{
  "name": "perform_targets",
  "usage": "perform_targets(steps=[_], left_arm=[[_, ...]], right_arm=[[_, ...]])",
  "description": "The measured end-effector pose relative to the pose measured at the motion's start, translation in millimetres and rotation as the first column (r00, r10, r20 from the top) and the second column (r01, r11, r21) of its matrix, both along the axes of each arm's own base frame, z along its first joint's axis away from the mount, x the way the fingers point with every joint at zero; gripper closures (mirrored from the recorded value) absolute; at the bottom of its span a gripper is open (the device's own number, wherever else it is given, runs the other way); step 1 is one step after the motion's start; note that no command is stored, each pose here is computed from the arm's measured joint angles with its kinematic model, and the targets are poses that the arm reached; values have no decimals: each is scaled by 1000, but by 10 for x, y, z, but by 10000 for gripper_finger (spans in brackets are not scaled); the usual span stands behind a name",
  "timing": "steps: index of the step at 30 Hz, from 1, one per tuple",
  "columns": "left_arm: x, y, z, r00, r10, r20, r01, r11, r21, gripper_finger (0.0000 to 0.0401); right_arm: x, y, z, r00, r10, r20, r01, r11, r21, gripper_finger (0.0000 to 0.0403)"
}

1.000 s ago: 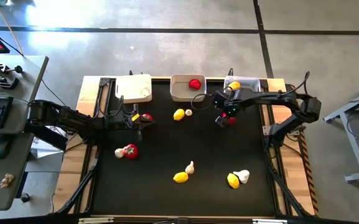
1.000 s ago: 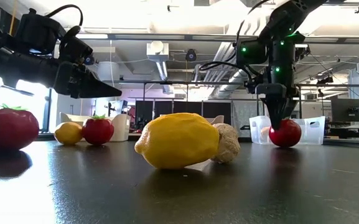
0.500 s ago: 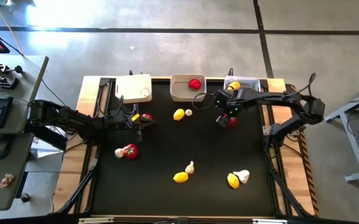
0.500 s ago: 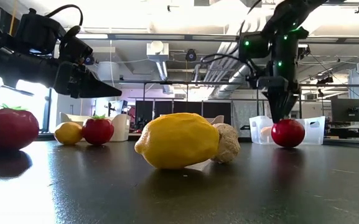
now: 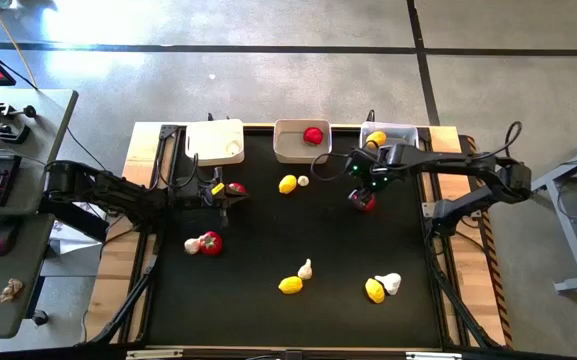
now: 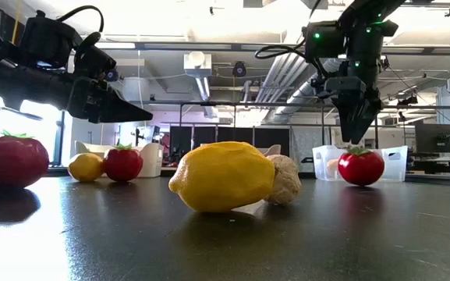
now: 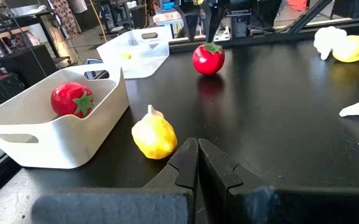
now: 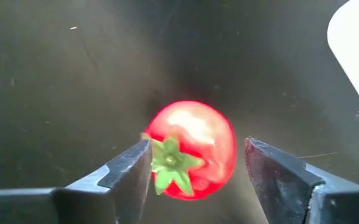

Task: Sort produce into baskets
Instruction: Put the tomato into the gray bin

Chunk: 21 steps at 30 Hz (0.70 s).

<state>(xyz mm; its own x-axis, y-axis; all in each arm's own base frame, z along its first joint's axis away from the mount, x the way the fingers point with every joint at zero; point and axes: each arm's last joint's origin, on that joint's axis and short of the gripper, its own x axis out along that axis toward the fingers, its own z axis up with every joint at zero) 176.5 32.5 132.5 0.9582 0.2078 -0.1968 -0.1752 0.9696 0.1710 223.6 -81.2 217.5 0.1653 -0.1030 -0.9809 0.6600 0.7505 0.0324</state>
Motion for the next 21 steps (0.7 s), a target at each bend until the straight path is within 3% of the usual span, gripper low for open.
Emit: perform_targets(steps=[11, 16, 21], left_arm=[[0, 0, 0, 1000, 0, 0, 0, 1000, 0, 401], [0, 0, 1, 1000, 0, 0, 0, 1000, 0, 401], [0, 0, 0, 1000, 0, 0, 0, 1000, 0, 401]], right_arm=[[46, 178, -13, 999, 34, -20, -34, 999, 5, 67], [49, 208, -9, 995, 70, -73, -79, 988, -131, 55], [53, 182, -36, 994, 61, -89, -72, 989, -130, 54]])
